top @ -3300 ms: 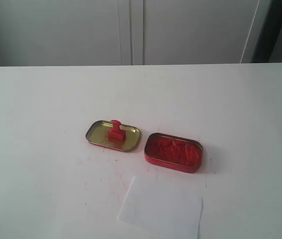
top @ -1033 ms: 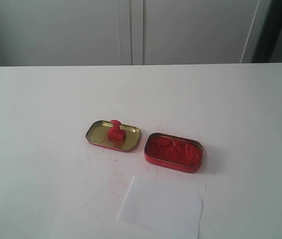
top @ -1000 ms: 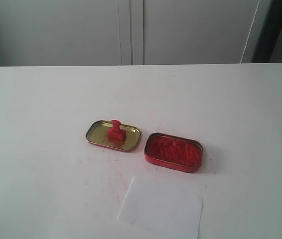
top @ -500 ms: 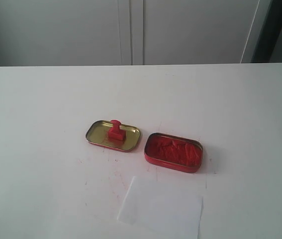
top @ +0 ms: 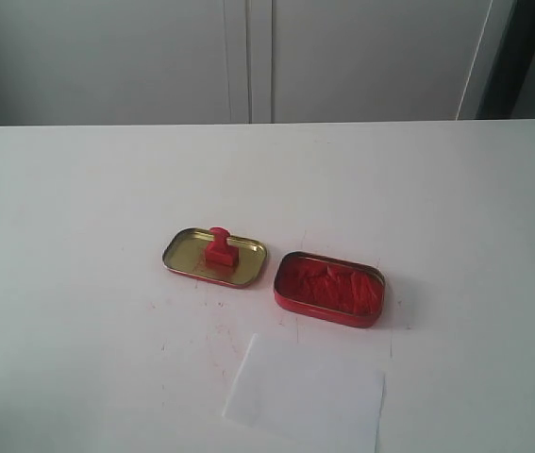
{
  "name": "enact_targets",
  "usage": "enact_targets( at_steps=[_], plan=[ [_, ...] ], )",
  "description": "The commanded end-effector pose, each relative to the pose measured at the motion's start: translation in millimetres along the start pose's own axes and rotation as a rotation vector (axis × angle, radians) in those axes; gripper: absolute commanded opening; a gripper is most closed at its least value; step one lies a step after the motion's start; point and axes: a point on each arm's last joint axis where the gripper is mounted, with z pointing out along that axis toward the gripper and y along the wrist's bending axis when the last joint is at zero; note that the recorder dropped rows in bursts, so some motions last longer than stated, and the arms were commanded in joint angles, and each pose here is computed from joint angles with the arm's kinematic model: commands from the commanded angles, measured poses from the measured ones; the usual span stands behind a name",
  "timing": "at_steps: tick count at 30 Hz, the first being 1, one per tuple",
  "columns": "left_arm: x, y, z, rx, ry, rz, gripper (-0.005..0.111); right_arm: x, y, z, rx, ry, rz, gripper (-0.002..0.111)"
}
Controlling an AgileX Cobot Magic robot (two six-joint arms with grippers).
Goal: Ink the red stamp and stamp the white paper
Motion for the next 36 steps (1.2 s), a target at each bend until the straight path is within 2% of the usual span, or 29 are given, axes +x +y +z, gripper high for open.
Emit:
enact_targets(
  at_steps=[1, 10, 26, 36],
  plan=[
    [1, 0.0, 0, -0.002, -0.003, 0.001, 0.0, -15, 1, 15, 0.003, 0.113, -0.015, 0.0],
    [1, 0.0, 0, -0.002, -0.003, 0.001, 0.0, -35, 3, 53, -0.003, 0.327, -0.026, 0.0],
    [1, 0.0, 0, -0.002, -0.003, 0.001, 0.0, -71, 19, 90, -0.138, 0.442, -0.015, 0.0],
    [1, 0.0, 0, -0.002, -0.003, 0.001, 0.0, -86, 46, 121, -0.222, 0.528, -0.082, 0.0]
  ],
)
